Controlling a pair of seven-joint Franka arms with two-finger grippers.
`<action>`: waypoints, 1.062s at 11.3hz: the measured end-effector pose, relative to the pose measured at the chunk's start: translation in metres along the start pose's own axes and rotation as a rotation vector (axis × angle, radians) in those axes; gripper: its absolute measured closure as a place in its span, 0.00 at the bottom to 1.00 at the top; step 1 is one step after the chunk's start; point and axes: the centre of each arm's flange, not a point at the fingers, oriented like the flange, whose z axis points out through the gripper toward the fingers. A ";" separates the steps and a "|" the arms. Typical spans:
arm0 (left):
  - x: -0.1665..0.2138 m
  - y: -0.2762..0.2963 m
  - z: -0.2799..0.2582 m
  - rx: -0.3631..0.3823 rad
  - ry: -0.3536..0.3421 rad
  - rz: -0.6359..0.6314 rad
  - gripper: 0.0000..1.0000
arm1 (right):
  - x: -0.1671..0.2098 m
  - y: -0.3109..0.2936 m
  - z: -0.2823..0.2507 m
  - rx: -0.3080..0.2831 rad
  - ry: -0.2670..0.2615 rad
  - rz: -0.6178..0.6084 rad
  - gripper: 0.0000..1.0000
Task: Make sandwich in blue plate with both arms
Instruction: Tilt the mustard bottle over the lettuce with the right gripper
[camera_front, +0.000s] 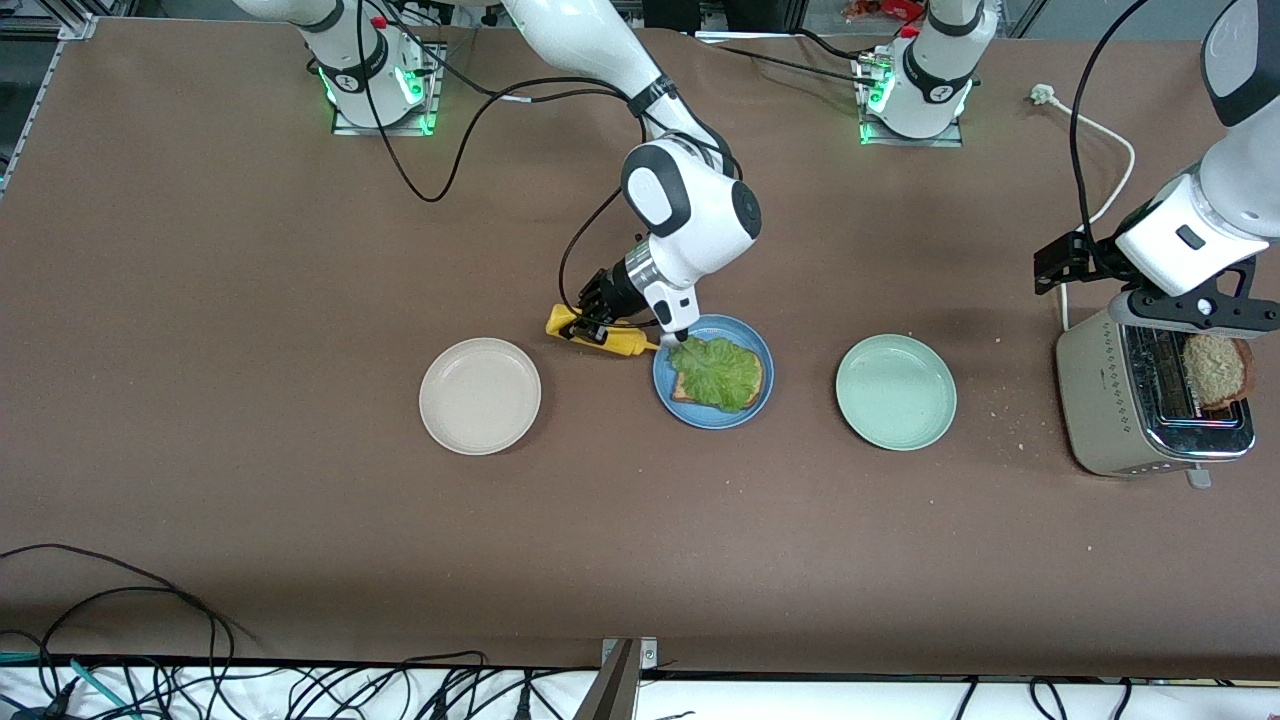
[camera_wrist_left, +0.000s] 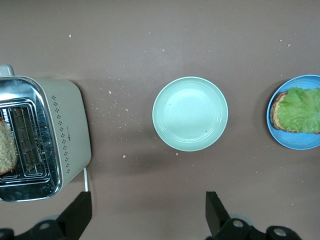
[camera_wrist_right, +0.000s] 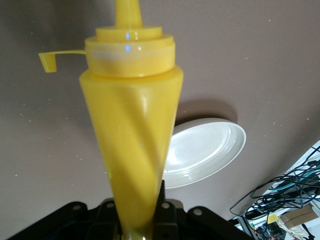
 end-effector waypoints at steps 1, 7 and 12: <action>0.000 -0.003 0.000 0.000 -0.002 -0.005 0.00 | 0.000 0.000 -0.001 -0.002 0.002 0.000 0.84; -0.002 -0.023 0.001 -0.003 -0.003 -0.040 0.00 | -0.002 0.003 -0.002 -0.006 0.002 0.005 0.84; -0.012 -0.100 0.003 -0.011 -0.003 -0.134 0.00 | -0.034 0.048 -0.007 0.040 0.074 0.043 0.84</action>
